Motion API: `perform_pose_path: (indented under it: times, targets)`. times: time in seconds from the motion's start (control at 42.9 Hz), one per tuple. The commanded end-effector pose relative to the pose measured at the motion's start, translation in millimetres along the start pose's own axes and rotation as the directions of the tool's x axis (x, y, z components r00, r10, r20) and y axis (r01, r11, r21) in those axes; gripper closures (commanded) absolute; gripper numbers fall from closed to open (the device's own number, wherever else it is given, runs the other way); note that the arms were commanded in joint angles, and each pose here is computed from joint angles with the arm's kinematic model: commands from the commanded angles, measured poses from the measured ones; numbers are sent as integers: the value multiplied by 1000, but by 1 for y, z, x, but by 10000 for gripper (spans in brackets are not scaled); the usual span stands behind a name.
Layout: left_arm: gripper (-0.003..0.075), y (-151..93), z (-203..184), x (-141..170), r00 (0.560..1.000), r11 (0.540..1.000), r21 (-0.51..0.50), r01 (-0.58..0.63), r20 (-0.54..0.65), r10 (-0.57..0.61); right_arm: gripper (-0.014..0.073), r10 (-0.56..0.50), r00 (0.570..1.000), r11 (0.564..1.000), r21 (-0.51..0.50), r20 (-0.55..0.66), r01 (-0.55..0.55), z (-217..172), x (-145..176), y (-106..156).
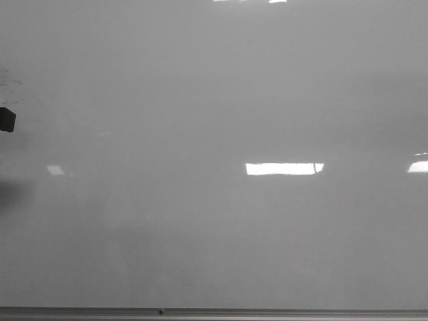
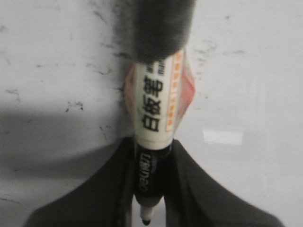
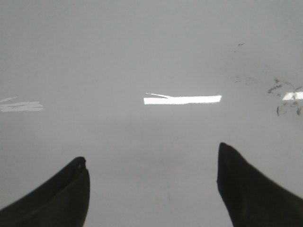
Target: Write number 9 on whiteboard
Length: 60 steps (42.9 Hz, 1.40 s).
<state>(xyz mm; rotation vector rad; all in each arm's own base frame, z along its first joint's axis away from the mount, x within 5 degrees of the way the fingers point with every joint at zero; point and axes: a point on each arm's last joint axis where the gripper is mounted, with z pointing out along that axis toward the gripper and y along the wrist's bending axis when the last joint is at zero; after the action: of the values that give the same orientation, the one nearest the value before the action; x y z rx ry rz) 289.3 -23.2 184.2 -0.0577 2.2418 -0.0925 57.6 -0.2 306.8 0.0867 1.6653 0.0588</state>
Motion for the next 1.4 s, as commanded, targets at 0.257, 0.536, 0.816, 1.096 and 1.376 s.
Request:
perform_pose_path:
  times: [0.257,0.536,0.816,1.096,1.376]
  targets:
    - [731,-18,-47,-29,1000,997,72,-11,-20,13,16,-5,996,1000,3,90,4,-2,-19,1]
    - [731,-66,-106,-43,917,928,288,-238,-250,313,16,-35,991,998,-58,-131,28,13,-30,8]
    - [731,-117,-150,-42,720,668,604,-434,-213,660,16,-218,910,905,-423,-352,53,40,-45,46]
    - [731,-157,-196,-20,455,95,863,-496,164,875,12,-504,803,556,-831,-319,18,51,-68,102]
    - [731,-169,-208,-15,430,2,871,-491,240,870,12,-545,804,283,-955,-239,-92,70,-88,147]
